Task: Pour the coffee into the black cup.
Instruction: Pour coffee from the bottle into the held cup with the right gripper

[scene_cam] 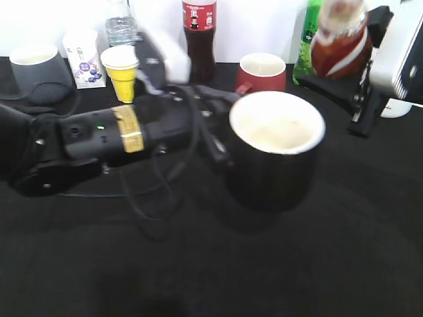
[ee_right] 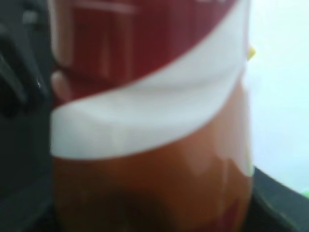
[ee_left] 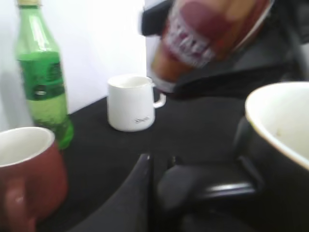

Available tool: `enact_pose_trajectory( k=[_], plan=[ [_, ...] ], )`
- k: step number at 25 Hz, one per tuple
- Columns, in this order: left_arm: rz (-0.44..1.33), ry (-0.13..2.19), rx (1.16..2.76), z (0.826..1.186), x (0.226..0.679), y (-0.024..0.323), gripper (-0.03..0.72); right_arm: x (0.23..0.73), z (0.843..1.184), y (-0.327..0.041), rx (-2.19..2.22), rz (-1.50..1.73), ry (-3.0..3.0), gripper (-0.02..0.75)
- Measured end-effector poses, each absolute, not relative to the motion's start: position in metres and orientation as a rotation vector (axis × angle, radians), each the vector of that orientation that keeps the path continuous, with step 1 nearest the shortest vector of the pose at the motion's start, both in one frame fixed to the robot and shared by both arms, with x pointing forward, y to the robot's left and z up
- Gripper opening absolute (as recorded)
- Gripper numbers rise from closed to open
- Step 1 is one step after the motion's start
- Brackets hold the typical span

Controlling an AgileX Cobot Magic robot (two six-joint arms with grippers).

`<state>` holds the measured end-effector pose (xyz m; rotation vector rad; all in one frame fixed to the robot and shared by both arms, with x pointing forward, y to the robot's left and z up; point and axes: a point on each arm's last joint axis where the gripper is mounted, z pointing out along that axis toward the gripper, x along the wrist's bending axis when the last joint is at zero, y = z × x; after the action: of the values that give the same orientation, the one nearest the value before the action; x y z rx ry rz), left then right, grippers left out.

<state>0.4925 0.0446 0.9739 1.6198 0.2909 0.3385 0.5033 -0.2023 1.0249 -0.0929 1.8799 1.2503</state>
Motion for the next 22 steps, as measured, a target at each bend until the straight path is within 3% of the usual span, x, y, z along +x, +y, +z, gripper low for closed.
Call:
enact_pose_trajectory(
  k=[9, 22],
  plan=[
    [0.326, 0.279, 1.642, 0.9732, 0.4873, 0.0377, 0.057, 0.5098, 1.0312, -0.2067, -0.413, 0.883, 1.663, 0.527],
    [0.303, 0.258, 1.644, 0.9732, 0.4841, 0.0357, 0.056, 0.5099, 1.0314, -0.2068, -0.586, 0.714, 1.579, 0.527]
  ],
)
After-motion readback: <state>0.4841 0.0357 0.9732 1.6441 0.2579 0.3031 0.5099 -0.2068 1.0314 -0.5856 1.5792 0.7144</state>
